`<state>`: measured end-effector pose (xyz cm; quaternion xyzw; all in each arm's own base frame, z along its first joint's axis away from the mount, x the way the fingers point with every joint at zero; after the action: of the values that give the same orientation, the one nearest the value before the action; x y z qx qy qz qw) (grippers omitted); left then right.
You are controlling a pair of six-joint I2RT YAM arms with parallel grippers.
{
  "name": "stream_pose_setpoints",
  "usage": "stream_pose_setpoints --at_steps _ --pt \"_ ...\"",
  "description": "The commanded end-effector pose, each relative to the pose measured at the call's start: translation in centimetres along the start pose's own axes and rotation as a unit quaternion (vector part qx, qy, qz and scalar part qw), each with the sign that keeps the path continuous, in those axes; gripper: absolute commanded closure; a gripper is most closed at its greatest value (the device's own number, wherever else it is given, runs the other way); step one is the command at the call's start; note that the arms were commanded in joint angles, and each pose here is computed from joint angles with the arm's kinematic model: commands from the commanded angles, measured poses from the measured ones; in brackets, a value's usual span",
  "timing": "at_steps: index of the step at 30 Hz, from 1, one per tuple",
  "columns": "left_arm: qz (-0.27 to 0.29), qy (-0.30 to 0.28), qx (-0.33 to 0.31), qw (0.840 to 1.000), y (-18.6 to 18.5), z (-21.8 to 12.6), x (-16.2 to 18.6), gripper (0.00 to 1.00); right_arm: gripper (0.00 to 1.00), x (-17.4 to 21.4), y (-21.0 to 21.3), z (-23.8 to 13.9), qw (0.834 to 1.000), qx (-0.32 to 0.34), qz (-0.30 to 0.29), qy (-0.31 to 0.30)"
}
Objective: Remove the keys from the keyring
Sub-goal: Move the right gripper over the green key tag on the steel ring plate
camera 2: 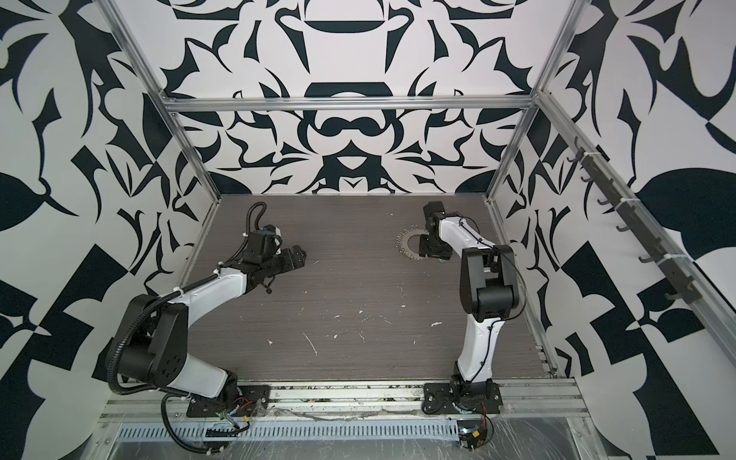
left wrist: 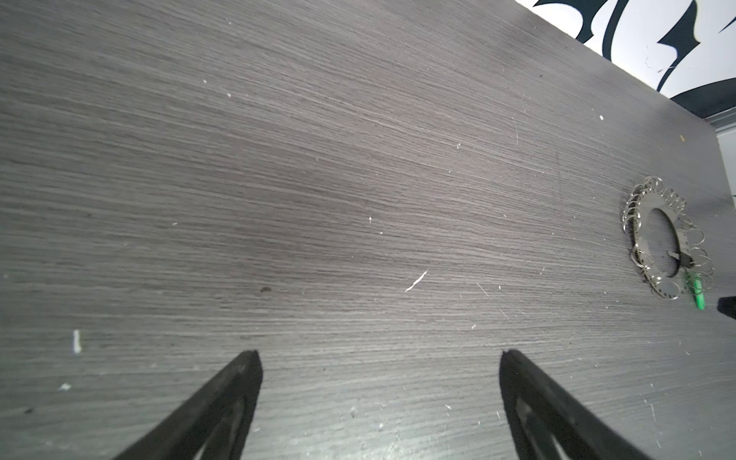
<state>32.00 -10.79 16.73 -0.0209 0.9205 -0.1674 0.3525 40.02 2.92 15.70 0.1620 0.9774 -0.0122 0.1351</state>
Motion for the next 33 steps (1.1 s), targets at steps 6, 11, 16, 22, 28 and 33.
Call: stream_pose_setpoints --at_steps 6,11,16,22,28,33 --pt "-0.011 -0.002 0.014 1.0 -0.9 0.4 -1.0 0.05 0.65 -2.6 -0.2 -1.0 0.999 -0.032 0.005 -0.012" --pt "-0.008 -0.003 0.018 1.0 -1.2 0.6 -1.3 0.06 0.7 -2.9 -0.7 -0.7 0.999 -0.03 0.009 -0.011" --pt "-0.006 0.002 0.021 1.0 -1.4 0.8 -1.3 0.07 0.73 -3.0 -1.4 -0.1 0.999 -0.032 0.017 -0.003" --pt "-0.004 0.007 0.022 1.0 -1.7 1.0 -1.2 0.07 0.74 -2.8 -2.8 0.4 0.999 -0.023 0.036 0.003" --pt "-0.002 0.01 0.023 1.0 -1.9 1.2 -1.3 0.07 0.76 -2.7 -4.4 1.7 0.997 -0.035 0.066 0.013" --pt "0.0 0.013 0.025 1.0 -2.1 1.4 -1.3 0.07 0.8 -2.8 -4.7 2.8 0.996 -0.048 0.074 0.025"
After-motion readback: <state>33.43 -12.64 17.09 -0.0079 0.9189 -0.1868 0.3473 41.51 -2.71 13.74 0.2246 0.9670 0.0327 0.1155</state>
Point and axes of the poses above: each gripper's point midway between its finger pads, its own z axis out along the fingers, its own y axis along the line the jaws close on, x = y × z, the point moved 10 cm from there along -z, back along the fingers, and after that the axes turned 7 degrees about z, right-handed, at the moved point
